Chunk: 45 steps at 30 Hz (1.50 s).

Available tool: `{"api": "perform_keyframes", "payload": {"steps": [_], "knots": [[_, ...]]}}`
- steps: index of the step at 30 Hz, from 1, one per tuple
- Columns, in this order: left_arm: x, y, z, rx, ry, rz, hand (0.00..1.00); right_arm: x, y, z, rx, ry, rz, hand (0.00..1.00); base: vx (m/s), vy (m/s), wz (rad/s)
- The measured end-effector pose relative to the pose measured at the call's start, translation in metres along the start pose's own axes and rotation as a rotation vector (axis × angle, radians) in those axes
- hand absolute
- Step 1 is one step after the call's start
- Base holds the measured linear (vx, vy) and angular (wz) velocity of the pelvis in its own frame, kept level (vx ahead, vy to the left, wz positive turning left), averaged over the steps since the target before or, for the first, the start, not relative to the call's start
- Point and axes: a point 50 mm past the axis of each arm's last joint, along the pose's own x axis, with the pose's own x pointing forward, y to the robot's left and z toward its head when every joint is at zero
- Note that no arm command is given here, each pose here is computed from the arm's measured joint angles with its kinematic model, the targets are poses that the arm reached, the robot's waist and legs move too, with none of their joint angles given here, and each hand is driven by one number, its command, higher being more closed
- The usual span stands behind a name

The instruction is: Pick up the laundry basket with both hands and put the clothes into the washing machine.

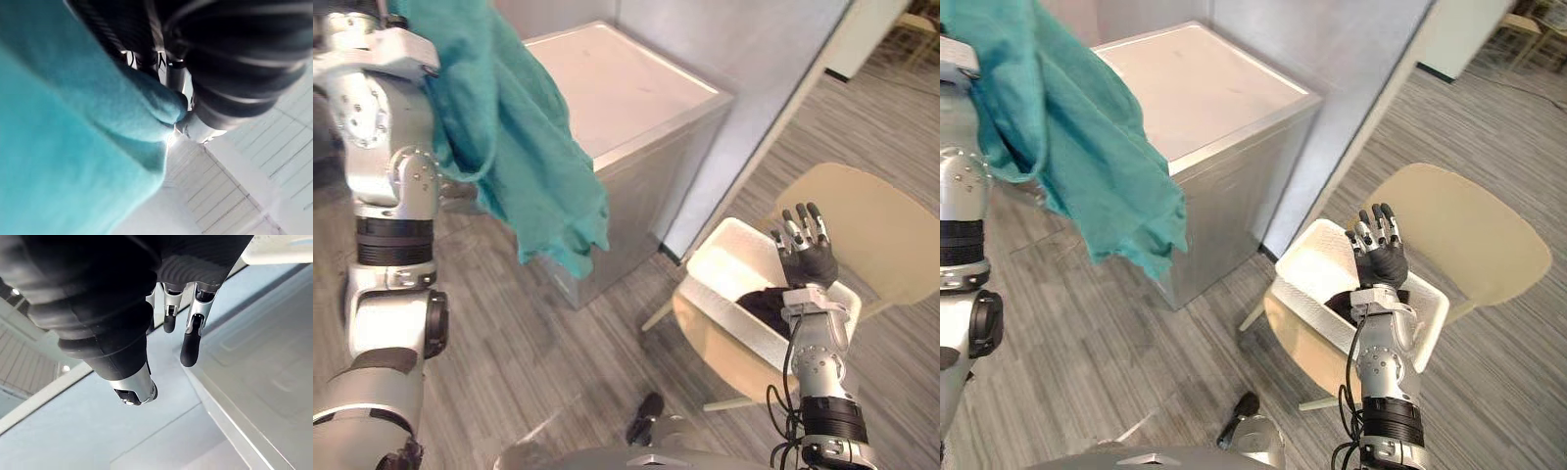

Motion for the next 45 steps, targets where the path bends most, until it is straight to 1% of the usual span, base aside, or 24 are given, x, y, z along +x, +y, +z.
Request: {"api": "perform_keyframes", "payload": {"steps": [1,2,4,9,12,16,18,20,22,26,29,31,32,34,38,43,45], "knots": [[-0.008,0.006,-0.007,0.006,0.028,0.017,1.0,-0.002,0.0,-0.005,0.022,0.003,-0.009,1.0,-0.23,0.364,0.43],[-0.021,0.02,-0.017,0.015,0.083,0.054,1.0,-0.005,0.001,-0.013,0.039,0.015,-0.019,1.0,-0.18,0.258,0.22],[-0.033,0.031,-0.026,0.009,0.126,0.098,1.0,-0.013,-0.003,-0.019,0.02,0.043,-0.043,1.0,-0.17,0.18,0.2],[-0.055,0.031,-0.047,-0.047,0.206,0.127,1.0,-0.021,-0.008,-0.037,-0.038,0.141,-0.07,1.0,-0.11,0.071,0.18],[-0.075,0.02,-0.066,-0.098,0.289,0.127,1.0,-0.039,-0.013,-0.052,-0.068,0.242,-0.075,1.0,-0.1,0.065,0.84],[-0.097,-0.012,-0.09,-0.2,0.4,0.06,1.0,-0.078,-0.027,-0.074,-0.102,0.418,-0.086,1.0,0.0,-0.003,1.42],[-0.104,-0.018,-0.098,-0.216,0.443,0.052,1.0,-0.087,-0.023,-0.084,-0.088,0.474,-0.061,1.0,0.05,-0.02,0.97],[-0.106,-0.02,-0.101,-0.232,0.458,0.057,1.0,-0.091,-0.01,-0.1,-0.057,0.53,-0.001,1.0,0.12,-0.108,0.69],[-0.113,-0.022,-0.105,-0.242,0.482,0.056,1.0,-0.095,-0.009,-0.112,-0.074,0.587,0.019,1.0,0.17,-0.153,0.3],[-0.13,-0.025,-0.105,-0.293,0.5,0.087,1.0,-0.122,-0.023,-0.138,-0.092,0.758,-0.034,1.0,0.1,-0.135,-0.15],[-0.151,-0.027,-0.114,-0.37,0.569,0.149,1.0,-0.144,-0.033,-0.148,-0.124,0.866,-0.072,1.0,0.15,-0.149,0.26],[-0.18,-0.031,-0.124,-0.451,0.658,0.221,1.0,-0.168,-0.032,-0.155,-0.126,0.943,-0.081,1.0,0.22,-0.195,0.26],[-0.182,-0.031,-0.124,-0.454,0.662,0.227,1.0,-0.169,-0.031,-0.156,-0.124,0.946,-0.079,1.0,0.17,-0.209,-0.14],[-0.19,-0.03,-0.117,-0.51,0.649,0.27,1.0,-0.172,-0.015,-0.159,-0.108,0.961,-0.01,1.0,0.13,-0.218,-0.63],[-0.181,-0.032,-0.101,-0.544,0.564,0.252,1.0,-0.168,0.003,-0.165,-0.078,0.951,0.052,1.0,0.15,-0.081,-0.76],[-0.187,-0.026,-0.105,-0.522,0.593,0.269,1.0,-0.165,-0.005,-0.175,-0.103,0.993,0.026,1.0,0.21,0.122,-0.88],[-0.195,-0.018,-0.106,-0.503,0.614,0.293,1.0,-0.167,-0.013,-0.175,-0.127,1.007,0.004,1.0,0.28,0.413,-0.89]]}}
